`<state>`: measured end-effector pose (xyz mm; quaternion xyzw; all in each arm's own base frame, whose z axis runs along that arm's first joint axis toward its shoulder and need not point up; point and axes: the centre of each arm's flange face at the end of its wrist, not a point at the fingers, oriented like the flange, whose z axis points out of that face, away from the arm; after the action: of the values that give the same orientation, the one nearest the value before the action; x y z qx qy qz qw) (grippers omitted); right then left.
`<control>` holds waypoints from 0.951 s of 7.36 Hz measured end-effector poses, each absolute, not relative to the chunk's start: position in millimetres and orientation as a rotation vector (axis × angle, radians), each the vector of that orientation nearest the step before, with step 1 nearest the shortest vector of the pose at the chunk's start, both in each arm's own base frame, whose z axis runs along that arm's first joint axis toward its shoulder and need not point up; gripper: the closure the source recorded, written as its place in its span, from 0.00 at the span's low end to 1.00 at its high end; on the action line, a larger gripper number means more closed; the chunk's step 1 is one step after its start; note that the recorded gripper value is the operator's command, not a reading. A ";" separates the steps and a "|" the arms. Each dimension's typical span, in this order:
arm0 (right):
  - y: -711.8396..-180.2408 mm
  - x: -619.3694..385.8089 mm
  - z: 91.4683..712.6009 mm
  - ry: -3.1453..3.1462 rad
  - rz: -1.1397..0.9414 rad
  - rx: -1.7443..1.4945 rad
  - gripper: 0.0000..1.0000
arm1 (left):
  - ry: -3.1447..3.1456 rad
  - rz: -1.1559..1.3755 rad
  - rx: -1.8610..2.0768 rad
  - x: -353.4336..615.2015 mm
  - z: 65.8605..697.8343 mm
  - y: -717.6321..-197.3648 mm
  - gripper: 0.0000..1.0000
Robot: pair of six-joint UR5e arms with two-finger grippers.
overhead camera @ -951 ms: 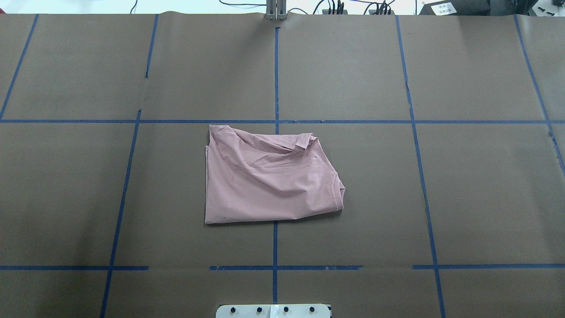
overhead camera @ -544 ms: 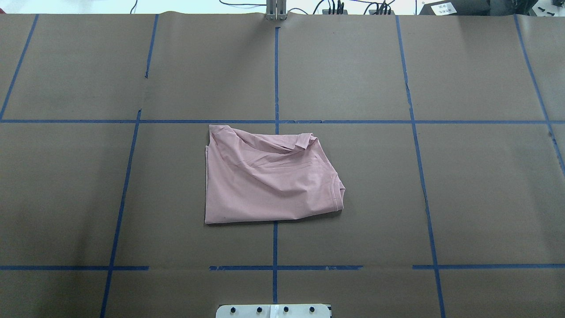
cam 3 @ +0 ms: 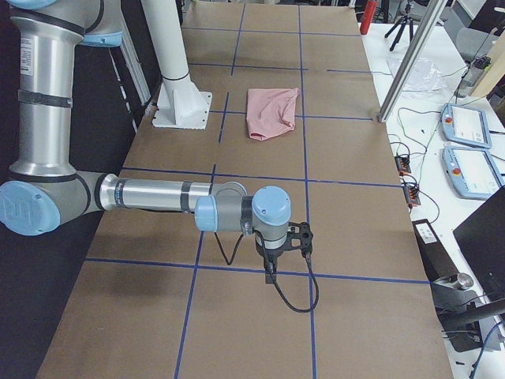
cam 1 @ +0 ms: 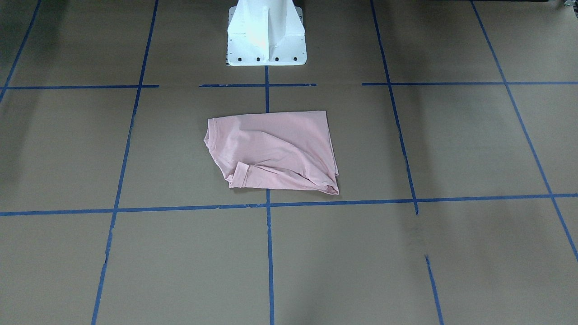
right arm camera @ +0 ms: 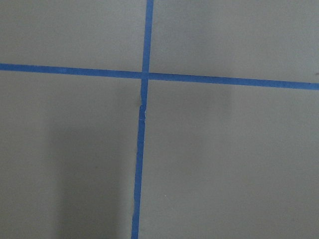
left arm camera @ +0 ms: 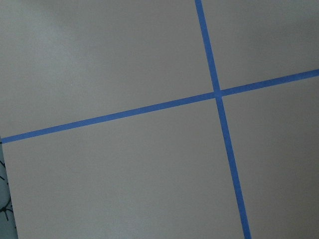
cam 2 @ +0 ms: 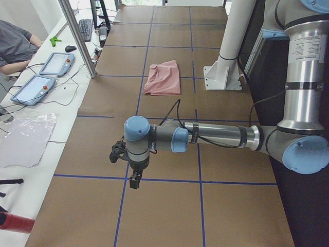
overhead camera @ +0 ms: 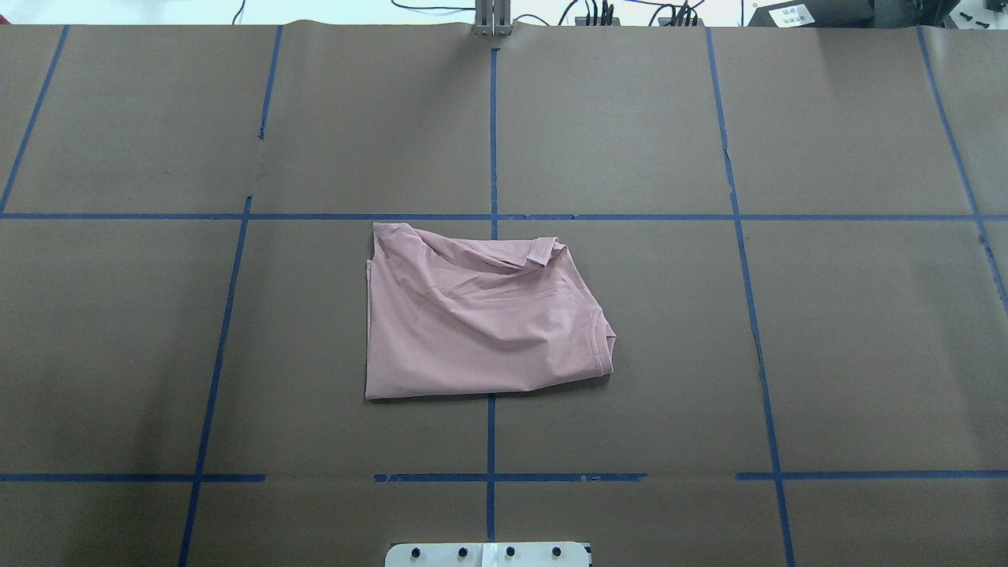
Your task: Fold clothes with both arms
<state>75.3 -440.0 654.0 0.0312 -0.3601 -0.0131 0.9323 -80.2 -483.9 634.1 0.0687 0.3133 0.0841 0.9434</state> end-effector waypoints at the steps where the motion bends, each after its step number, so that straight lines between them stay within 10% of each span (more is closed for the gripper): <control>1: -440.4 75.3 653.6 -0.737 -0.027 0.064 0.00 | 0.639 0.172 0.142 -80.2 633.2 -484.2 0.00; 7: -441.5 76.1 653.7 -0.727 -0.029 0.069 0.00 | 0.639 0.164 0.129 -80.3 638.1 -482.3 0.00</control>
<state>76.1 -441.5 653.7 0.0337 -0.3555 -0.0140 0.9340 -80.3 -482.3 638.1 0.0633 0.3134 0.0806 0.9441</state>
